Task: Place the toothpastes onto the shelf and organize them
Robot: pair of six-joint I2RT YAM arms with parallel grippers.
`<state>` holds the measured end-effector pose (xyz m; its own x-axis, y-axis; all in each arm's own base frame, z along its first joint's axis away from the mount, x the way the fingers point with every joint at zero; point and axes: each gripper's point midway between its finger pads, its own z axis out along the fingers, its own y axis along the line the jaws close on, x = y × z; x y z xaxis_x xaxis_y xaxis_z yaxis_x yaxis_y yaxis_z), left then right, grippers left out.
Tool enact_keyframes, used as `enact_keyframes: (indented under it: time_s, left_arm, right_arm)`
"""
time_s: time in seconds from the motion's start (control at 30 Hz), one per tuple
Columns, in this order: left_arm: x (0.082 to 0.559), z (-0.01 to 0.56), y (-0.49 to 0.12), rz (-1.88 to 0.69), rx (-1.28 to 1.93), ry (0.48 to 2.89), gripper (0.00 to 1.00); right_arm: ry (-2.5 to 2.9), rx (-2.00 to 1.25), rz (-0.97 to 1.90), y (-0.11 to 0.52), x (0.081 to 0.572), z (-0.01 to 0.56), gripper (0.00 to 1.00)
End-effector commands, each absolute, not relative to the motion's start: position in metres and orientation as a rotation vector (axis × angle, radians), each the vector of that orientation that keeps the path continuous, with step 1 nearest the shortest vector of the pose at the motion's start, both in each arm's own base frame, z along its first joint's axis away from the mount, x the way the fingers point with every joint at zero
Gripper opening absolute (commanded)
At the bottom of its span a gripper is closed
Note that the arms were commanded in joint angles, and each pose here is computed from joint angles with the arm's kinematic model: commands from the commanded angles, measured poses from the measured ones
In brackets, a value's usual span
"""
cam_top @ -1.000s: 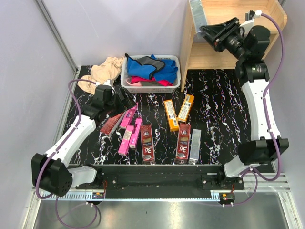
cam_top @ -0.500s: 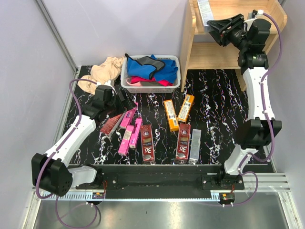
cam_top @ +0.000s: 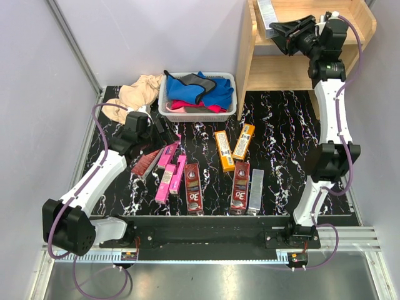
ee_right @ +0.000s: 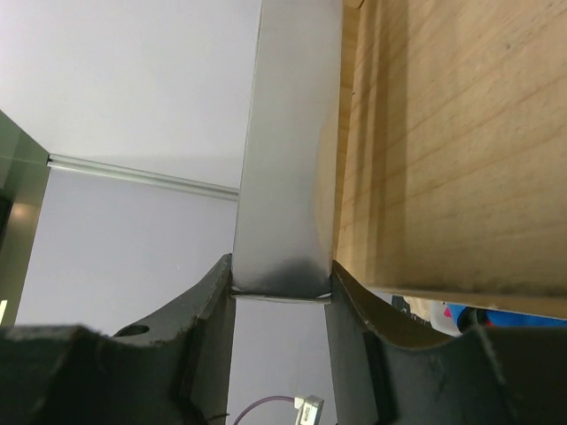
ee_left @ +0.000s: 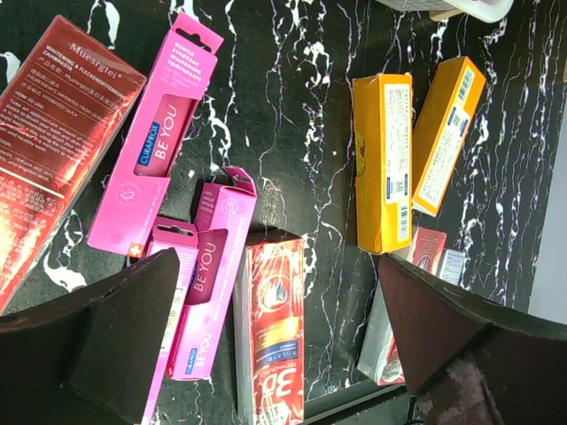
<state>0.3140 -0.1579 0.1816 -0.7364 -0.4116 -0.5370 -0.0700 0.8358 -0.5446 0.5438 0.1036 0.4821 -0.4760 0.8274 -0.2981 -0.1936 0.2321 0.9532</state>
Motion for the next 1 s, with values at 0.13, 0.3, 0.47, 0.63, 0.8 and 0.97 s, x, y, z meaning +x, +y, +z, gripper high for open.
enact_keyframes:
  time_s: [0.13, 0.3, 0.47, 0.63, 0.8, 0.97]
  left_arm:
    - [0.32, 0.197, -0.164, -0.692, -0.31, 2.295, 0.99]
    - [0.318, 0.193, -0.163, -0.689, -0.311, 2.302, 0.99]
    - [0.317, 0.191, -0.164, -0.689, -0.31, 2.309, 0.99]
    - [0.317, 0.187, -0.163, -0.687, -0.316, 2.32, 0.99]
    - [0.316, 0.185, -0.163, -0.685, -0.317, 2.324, 0.99]
    - [0.314, 0.181, -0.163, -0.686, -0.317, 2.331, 0.99]
  right_arm:
    - [1.565, 0.527, 1.427, 0.125, 0.545, 0.512, 0.17]
    - [1.603, 0.562, 1.368, 0.121, 0.55, 0.496, 0.21]
    - [1.637, 0.561, 1.276, 0.116, 0.545, 0.488, 0.36]
    - [1.67, 0.54, 1.206, 0.112, 0.536, 0.486, 0.56]
    - [1.697, 0.521, 1.13, 0.107, 0.531, 0.486, 0.66]
    - [1.731, 0.527, 1.067, 0.102, 0.526, 0.482, 0.76]
